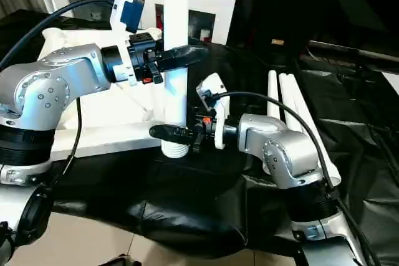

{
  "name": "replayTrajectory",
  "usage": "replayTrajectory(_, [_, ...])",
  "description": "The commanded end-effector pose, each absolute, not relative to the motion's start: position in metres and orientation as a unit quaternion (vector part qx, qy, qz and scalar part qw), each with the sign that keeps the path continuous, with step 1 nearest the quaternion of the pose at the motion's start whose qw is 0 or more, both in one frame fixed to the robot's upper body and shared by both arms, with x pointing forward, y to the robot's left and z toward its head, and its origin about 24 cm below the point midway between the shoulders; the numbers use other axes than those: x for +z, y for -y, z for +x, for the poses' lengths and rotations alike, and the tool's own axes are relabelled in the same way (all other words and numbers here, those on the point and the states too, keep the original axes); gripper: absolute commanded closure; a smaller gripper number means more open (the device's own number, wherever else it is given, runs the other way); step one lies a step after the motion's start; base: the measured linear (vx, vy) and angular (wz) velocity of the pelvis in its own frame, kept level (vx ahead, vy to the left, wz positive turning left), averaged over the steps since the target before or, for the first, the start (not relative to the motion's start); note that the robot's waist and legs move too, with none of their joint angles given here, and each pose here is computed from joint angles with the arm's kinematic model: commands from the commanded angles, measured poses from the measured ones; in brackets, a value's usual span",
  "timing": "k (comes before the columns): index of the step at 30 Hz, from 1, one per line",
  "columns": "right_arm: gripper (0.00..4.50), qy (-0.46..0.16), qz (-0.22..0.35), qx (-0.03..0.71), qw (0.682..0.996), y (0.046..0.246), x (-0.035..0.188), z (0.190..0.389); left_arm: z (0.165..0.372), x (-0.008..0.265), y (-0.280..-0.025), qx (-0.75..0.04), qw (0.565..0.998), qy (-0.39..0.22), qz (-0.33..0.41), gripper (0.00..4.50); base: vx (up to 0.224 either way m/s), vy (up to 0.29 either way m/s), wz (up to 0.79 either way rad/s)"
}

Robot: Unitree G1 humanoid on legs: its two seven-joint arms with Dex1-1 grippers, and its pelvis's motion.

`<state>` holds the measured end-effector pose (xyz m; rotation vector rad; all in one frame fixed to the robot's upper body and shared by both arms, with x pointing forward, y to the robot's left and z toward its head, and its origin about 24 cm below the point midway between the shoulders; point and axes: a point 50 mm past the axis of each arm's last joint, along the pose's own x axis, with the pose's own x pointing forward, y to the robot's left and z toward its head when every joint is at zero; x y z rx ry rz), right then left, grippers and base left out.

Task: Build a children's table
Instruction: Pick table leg

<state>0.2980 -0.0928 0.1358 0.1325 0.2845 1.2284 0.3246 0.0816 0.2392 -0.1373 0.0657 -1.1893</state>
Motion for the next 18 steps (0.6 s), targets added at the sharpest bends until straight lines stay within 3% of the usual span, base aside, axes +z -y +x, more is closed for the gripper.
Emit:
replayTrajectory(1, [0.67, -0.116, 0.043, 0.570, 0.812, 0.0947, 0.1441, 0.3032, 0.3215, 0.2441, -0.0774, -0.570, 0.820, -0.022, -0.049, 2.72, 0.000, 0.000, 0.00])
replayTrajectory(7, [0.67, -0.111, 0.037, 0.572, 0.812, 0.0936, 0.1439, 0.3043, 0.3199, 0.2419, -0.0769, -0.575, 0.816, -0.026, -0.050, 2.72, 0.000, 0.000, 0.00])
replayTrajectory(18, [1.83, -0.115, 0.035, 0.580, 0.805, 0.0927, 0.1405, 0.3025, 0.3193, 0.2426, -0.0768, -0.576, 0.816, -0.026, -0.051, 2.72, 0.000, 0.000, 0.00])
